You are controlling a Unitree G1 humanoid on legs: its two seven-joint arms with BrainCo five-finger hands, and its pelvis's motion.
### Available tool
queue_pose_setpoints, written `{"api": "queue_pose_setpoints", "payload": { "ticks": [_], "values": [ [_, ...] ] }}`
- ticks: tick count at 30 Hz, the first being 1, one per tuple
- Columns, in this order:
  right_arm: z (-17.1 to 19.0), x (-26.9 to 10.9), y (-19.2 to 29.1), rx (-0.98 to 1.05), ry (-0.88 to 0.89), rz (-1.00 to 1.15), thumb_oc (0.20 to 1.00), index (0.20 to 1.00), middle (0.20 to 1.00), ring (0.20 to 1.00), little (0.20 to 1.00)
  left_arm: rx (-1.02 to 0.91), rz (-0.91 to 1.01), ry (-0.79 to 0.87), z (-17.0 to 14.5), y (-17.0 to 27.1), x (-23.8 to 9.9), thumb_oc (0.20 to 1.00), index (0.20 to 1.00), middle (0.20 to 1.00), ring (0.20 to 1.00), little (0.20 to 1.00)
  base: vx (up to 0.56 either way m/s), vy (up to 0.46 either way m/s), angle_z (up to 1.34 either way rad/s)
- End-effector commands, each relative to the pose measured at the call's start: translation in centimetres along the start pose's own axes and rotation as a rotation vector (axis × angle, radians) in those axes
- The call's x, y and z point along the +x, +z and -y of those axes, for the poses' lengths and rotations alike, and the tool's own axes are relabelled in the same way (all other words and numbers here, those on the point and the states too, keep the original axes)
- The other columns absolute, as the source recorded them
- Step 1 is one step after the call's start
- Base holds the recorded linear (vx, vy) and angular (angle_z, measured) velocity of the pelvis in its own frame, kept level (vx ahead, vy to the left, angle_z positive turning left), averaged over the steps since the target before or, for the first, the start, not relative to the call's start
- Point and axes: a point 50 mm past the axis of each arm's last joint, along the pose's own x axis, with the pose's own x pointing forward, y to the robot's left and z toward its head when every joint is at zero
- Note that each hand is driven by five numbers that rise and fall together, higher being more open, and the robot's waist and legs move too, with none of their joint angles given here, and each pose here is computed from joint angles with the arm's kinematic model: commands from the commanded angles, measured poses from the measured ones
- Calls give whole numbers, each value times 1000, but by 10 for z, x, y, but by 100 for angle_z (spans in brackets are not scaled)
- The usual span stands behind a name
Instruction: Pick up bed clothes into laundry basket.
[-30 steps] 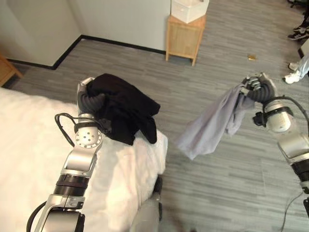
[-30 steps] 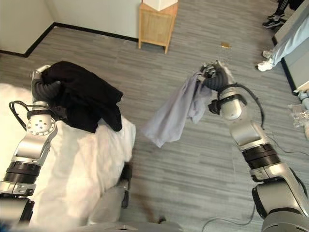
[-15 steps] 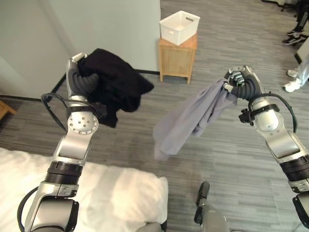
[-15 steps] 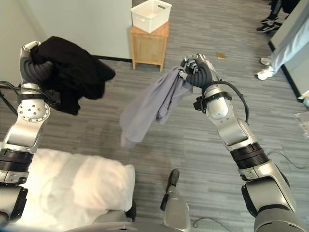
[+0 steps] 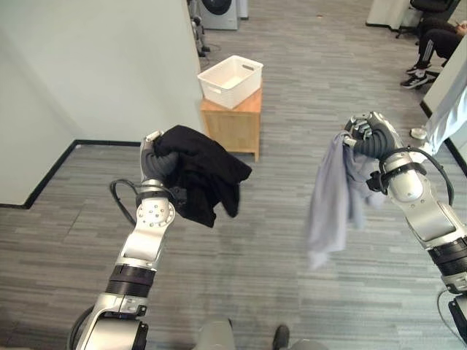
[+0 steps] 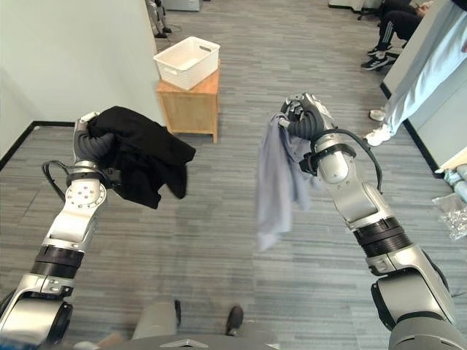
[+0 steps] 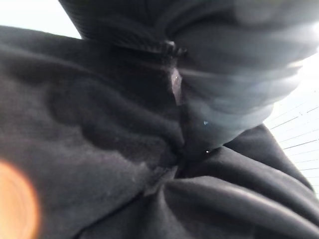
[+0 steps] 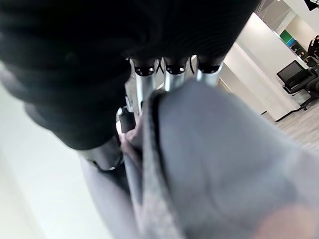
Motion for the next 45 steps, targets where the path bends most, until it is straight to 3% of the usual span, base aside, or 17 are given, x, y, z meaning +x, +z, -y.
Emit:
{"api": "queue_pose_setpoints", "payload": {
  "ticks": [1,11,19,24,30,37,45],
  "values": [
    [31,16,36,-44,-97,177,200,200,200,200,200,-7,254,25,-13,54,19,200,200,200,200,200,594,130,-58],
    [33,15,22,-136,-150,110,200,200,200,200,200,46,276,27,-17,57,21,200,200,200,200,200,456,123,-13],
    [71,18,28,-145,-377,111,200,200,200,200,200,6,244,25,-9,52,25,200,200,200,200,200,347,47,65],
    [83,18,30,-164,-423,111,200,200,200,200,200,-18,210,11,-4,45,23,200,200,200,200,200,286,-88,115],
    [108,41,69,-267,-482,228,200,200,200,200,200,-12,167,7,-14,29,16,200,200,200,200,200,303,-165,81],
    [133,70,94,-328,-537,211,200,200,200,200,200,-57,139,-10,-12,19,4,200,200,200,200,200,287,-173,-15],
    [146,65,106,-401,-567,252,200,200,200,200,200,-103,156,11,-14,23,-1,200,200,200,200,200,173,-103,-48]
  ]
}}
